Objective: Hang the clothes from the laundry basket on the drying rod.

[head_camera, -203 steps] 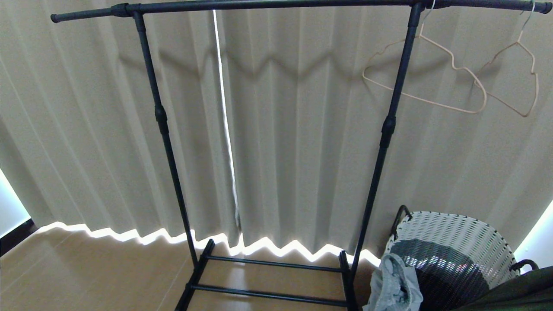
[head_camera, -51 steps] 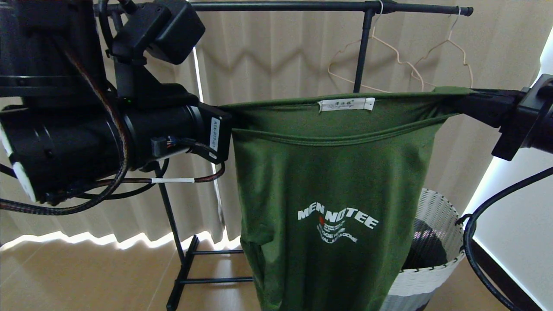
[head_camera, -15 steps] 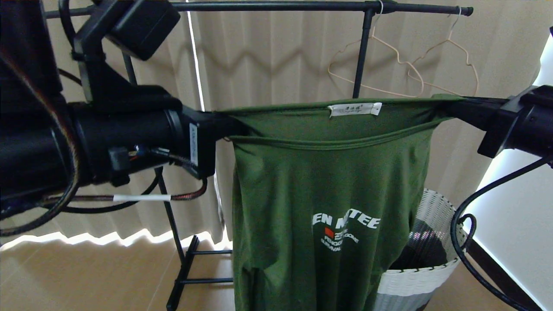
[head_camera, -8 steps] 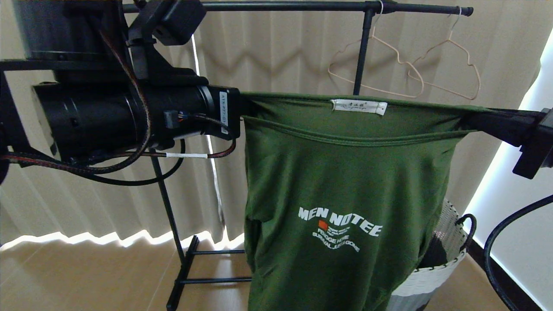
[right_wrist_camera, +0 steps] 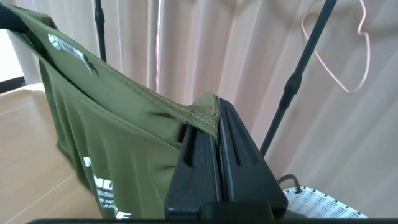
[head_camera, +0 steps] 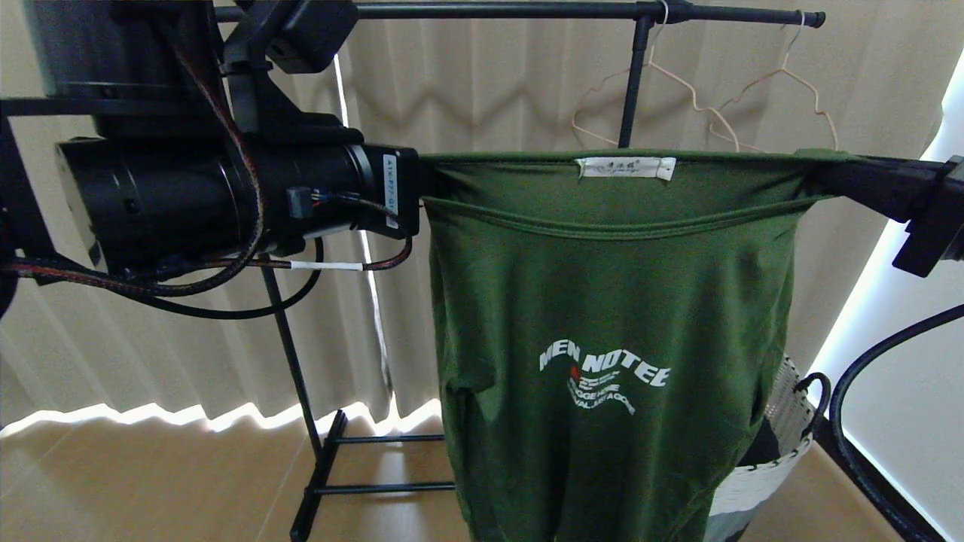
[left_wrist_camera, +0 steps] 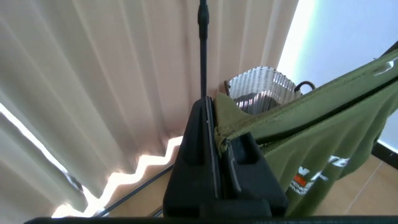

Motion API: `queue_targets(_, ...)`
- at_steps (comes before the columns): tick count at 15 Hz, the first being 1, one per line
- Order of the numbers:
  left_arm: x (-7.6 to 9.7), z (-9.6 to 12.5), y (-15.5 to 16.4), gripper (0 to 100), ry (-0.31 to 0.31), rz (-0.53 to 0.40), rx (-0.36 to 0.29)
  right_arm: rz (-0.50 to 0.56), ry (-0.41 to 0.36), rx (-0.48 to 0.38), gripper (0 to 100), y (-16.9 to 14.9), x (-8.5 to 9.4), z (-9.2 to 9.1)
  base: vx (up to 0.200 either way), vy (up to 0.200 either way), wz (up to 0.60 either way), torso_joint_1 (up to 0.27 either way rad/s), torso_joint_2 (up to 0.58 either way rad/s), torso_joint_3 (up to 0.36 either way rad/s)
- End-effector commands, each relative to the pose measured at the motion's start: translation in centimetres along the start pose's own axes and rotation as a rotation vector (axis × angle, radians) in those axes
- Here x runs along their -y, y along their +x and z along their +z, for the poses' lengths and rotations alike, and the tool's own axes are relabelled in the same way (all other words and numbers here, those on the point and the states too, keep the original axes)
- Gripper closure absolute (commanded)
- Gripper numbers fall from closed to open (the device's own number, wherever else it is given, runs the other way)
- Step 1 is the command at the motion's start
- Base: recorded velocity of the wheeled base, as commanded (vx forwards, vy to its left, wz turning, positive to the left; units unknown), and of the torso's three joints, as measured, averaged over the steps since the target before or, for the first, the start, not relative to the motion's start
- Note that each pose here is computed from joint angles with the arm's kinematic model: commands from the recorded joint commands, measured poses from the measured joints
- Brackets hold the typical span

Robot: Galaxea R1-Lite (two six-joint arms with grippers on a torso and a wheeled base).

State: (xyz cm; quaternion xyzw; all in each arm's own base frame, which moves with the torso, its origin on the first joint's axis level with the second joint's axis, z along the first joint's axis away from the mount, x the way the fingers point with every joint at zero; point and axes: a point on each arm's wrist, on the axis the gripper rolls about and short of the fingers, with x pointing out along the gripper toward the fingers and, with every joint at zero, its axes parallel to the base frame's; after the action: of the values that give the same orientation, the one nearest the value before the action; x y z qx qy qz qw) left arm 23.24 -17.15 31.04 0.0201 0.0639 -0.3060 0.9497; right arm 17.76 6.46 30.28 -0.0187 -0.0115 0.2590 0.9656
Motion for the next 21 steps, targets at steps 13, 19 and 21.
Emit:
queue_targets(13, 0.0, -1.1, -0.6, 100, 0.002, -0.001, -0.035, 0.0, -0.005, 0.003, 100, 0.8, 0.1, -0.6, 0.0, 0.0, 0.0, 0.0, 0.0, 0.0)
queue_targets(19, 0.0, -1.2, -0.5, 100, 0.002, -0.001, -0.038, -0.002, -0.004, -0.007, 0, 0.6, 0.1, -0.8, 0.0, 0.0, 0.0, 0.0, 0.0, 0.0)
queue_targets(21, -0.1, -1.5, -0.5, 100, 0.003, 0.002, -0.045, 0.003, 0.002, -0.032, 0, 0.5, 0.0, -1.6, 0.0, 0.0, 0.0, 0.0, 0.0, 0.0)
